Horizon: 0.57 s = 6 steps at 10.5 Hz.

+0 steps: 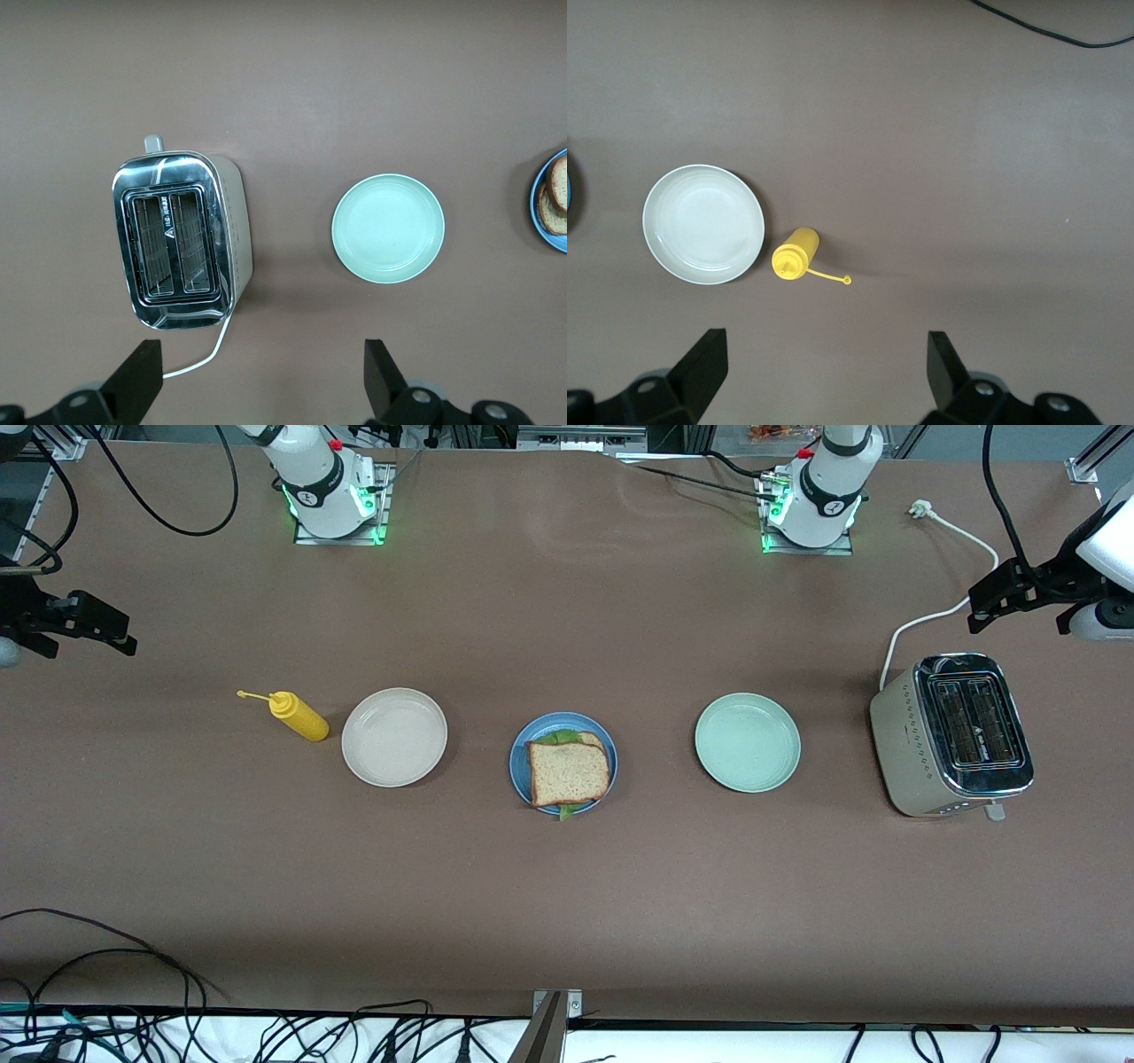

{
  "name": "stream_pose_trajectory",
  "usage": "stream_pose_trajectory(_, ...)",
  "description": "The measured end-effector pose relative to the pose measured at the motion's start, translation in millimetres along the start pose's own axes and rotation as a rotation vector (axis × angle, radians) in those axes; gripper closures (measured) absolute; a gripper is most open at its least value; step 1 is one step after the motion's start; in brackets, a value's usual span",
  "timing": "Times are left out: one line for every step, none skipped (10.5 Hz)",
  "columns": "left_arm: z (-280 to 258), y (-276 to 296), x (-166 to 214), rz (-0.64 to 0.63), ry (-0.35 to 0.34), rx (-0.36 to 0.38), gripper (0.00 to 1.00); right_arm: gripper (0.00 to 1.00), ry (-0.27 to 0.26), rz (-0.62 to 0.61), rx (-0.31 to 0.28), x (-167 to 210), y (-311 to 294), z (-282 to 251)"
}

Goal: Make sandwich in blue plate with both arms

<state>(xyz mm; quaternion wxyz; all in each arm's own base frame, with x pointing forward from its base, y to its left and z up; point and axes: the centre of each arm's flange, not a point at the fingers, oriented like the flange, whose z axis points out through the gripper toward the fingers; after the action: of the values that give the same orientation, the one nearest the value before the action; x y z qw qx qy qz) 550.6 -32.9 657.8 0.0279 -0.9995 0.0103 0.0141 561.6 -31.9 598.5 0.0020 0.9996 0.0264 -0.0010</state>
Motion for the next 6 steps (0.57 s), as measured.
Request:
stream_pose_trajectory(0, 0, 0, 0.0, 0.0, 0.0, 0.0, 0.0, 0.0, 0.0, 0.0, 0, 0, 0)
stream_pose_trajectory(0, 0, 0, -0.001, 0.0, 0.0, 0.0, 0.0, 0.0, -0.001, 0.0, 0, 0, 0)
stream_pose_trajectory(0, -1, 0, -0.003, 0.0, 0.0, 0.0, 0.0, 0.0, -0.001, 0.0, 0, -1, 0)
stream_pose_trajectory(0, -5, 0, -0.01, -0.001, -0.005, 0.0, 0.0, 0.0, -0.001, 0.0, 0, -1, 0)
stream_pose_trajectory(1, -9, 0, -0.018, -0.002, -0.008, 0.0, 0.0, 0.0, -0.002, 0.0, 0, -1, 0)
stream_pose_trajectory(1, -10, 0, -0.02, -0.002, -0.011, 0.0, 0.0, 0.0, -0.002, 0.0, 0, -1, 0)
